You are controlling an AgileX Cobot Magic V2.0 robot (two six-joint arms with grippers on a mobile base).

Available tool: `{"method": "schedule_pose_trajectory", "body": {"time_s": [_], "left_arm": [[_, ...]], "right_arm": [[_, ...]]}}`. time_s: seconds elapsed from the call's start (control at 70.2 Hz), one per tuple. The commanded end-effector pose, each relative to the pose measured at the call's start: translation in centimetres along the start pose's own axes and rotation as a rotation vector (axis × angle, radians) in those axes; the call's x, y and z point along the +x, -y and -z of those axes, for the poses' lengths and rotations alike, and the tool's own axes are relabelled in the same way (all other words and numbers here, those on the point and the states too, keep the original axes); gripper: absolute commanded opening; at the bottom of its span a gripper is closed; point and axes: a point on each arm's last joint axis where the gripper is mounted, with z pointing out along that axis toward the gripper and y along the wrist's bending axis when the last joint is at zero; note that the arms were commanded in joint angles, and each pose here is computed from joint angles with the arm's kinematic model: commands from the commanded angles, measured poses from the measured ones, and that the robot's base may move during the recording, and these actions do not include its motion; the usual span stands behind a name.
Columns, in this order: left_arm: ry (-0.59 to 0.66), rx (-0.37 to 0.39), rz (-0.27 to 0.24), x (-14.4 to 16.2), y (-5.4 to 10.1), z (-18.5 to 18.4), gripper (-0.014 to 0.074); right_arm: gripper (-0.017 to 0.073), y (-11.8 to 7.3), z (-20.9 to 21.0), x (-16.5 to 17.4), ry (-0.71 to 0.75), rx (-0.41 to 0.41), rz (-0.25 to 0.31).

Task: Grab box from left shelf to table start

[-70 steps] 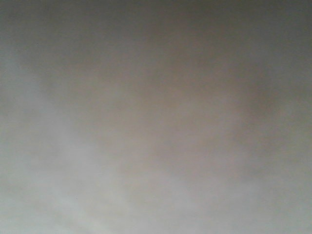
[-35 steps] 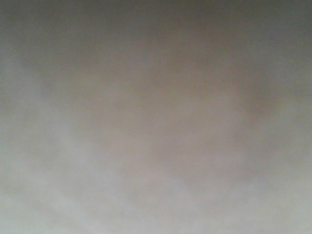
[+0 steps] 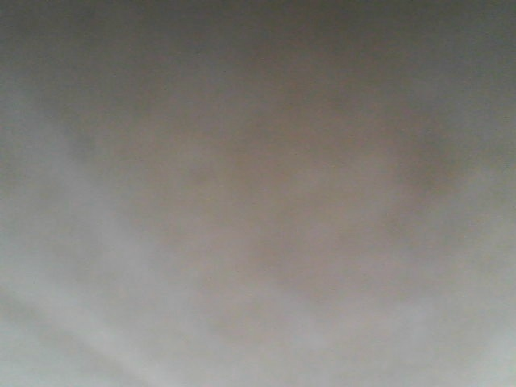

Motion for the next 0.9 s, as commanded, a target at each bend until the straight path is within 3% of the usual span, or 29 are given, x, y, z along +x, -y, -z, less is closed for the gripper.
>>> {"method": "schedule_pose_trajectory", "body": {"time_s": [0.0, 0.883], "left_arm": [[0.117, -0.050, -0.078, -1.58, -0.33, 0.51, -0.0093], [0.117, -0.050, -0.078, -1.58, -0.33, 0.51, -0.0093]], "right_arm": [[0.0057, 0.28, 0.41, -2.05, 0.156, 0.043, 0.035], [0.0057, 0.28, 0.41, -2.05, 0.156, 0.043, 0.035]]}}
